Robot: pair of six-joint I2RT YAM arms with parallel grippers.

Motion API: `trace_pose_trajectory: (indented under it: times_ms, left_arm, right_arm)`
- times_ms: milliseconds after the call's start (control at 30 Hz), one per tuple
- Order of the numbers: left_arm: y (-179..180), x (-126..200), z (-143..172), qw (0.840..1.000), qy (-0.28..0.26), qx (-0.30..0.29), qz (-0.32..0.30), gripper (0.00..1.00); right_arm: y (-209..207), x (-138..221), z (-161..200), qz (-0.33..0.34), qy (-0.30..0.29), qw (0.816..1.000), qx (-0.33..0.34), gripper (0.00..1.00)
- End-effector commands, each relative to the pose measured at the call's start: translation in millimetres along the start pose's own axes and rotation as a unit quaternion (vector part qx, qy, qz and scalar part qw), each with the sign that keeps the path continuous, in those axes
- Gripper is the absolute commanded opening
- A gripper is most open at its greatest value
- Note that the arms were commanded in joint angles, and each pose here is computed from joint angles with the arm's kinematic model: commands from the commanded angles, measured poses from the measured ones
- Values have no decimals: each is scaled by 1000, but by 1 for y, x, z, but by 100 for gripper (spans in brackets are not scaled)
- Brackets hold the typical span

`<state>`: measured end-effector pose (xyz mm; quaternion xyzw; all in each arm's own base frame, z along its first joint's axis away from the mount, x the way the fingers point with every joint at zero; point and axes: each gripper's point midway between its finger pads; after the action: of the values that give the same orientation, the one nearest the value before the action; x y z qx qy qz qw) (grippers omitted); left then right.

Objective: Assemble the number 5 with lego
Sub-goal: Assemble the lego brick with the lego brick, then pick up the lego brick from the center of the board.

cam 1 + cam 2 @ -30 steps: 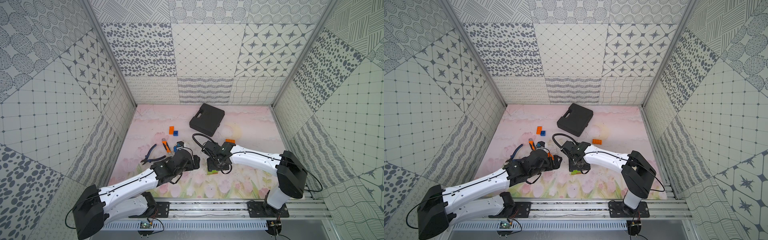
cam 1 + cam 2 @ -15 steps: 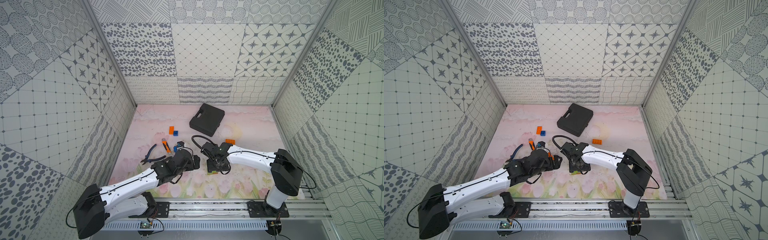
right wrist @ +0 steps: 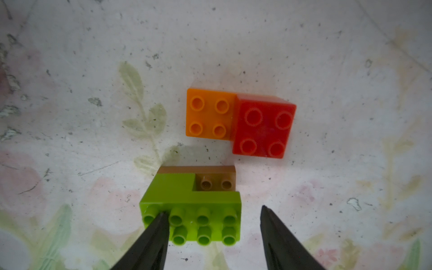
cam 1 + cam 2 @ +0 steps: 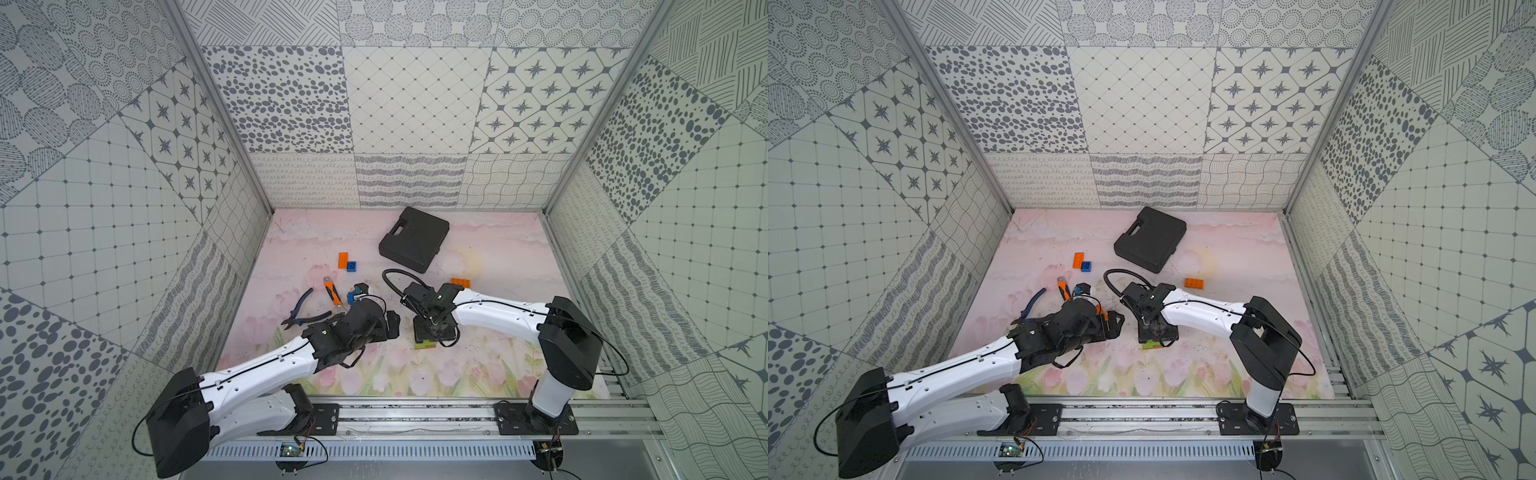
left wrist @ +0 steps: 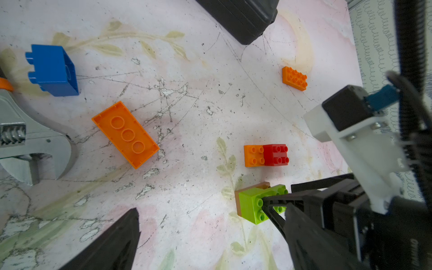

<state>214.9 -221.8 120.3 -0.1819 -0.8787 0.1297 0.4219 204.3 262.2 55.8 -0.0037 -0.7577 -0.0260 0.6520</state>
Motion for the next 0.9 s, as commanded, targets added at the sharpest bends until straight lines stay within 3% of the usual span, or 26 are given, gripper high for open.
trace_pose_trajectory:
  times_ms: [0,400,667,867]
  left_arm:
    - [3,-1,-3,1000,-5,0,-5,100]
    - [4,-2,-2,1000,-4,-1,-7,100]
    - [10,2,-2,1000,-11,-1,-17,100]
    - [15,6,-2,1000,-19,2,-20,100]
  right_arm:
    - [-9,-1,-1,20,-5,1000,2,65]
    - [4,22,-7,-34,-28,999,-3,75]
    - [14,0,-1,-31,-4,999,8,89]
    - [14,-17,1,-16,8,1000,7,92]
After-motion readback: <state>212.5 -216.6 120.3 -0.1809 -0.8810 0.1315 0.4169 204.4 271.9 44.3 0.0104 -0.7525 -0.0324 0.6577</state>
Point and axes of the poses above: each gripper's point midway between its finger pads, its own x axis back along the fingers, its own y axis along the line the jaws close on, z = x × y, and after that the axes turned 8 degrees about -x, right-handed
